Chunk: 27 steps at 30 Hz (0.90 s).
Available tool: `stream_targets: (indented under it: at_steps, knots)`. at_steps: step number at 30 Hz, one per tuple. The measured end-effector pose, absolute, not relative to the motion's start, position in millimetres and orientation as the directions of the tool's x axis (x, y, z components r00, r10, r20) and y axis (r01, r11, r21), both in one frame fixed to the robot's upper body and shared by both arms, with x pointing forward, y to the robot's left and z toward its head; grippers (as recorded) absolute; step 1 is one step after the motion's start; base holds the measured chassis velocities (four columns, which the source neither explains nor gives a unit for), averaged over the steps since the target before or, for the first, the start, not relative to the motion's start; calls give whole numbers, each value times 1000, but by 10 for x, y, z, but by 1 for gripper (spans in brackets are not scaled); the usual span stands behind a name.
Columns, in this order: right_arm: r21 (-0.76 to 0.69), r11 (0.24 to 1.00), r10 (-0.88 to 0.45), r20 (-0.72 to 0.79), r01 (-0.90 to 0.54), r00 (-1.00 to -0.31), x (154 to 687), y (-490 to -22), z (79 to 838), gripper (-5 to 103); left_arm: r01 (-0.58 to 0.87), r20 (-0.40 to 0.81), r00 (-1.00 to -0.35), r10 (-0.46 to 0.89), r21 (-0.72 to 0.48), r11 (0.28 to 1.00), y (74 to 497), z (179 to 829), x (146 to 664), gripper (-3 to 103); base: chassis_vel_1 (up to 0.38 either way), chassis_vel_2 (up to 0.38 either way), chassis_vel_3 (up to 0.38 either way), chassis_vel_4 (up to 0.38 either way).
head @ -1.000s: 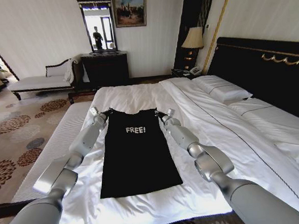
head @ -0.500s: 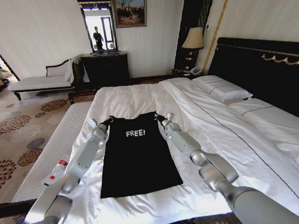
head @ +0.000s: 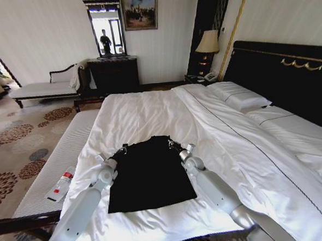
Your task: Fold the clothes on the bed.
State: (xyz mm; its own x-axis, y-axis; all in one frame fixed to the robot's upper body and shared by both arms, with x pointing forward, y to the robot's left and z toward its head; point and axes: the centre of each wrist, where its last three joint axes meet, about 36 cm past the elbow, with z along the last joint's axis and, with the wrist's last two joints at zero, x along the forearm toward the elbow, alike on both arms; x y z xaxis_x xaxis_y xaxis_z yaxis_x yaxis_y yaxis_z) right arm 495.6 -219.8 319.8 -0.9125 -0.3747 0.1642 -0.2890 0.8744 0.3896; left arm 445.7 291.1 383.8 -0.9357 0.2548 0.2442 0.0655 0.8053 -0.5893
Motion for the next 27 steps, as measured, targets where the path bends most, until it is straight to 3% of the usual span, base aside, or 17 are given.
stream_targets:
  at_steps: [4,9,18,27]
  knots:
    - [360,900,-336,216,-245,-917,4403,-2513,2972,1,70,257,-928,268,-588,806,2940,3740,3921,2,0,0,0,0]
    - [337,908,-337,240,-248,-910,4075,-2631,2917,1,43,314,-907,279,-590,806,2917,3552,3438,2,0,0,0,0]
    - [292,925,-331,305,-244,-893,3621,-2809,2787,1,38,362,-892,272,-539,841,3046,3496,3175,2,0,0,0,0]
    - [277,928,-332,304,-251,-893,3518,-2768,2752,1,33,376,-888,266,-523,852,3062,3556,2860,2,0,0,0,0]
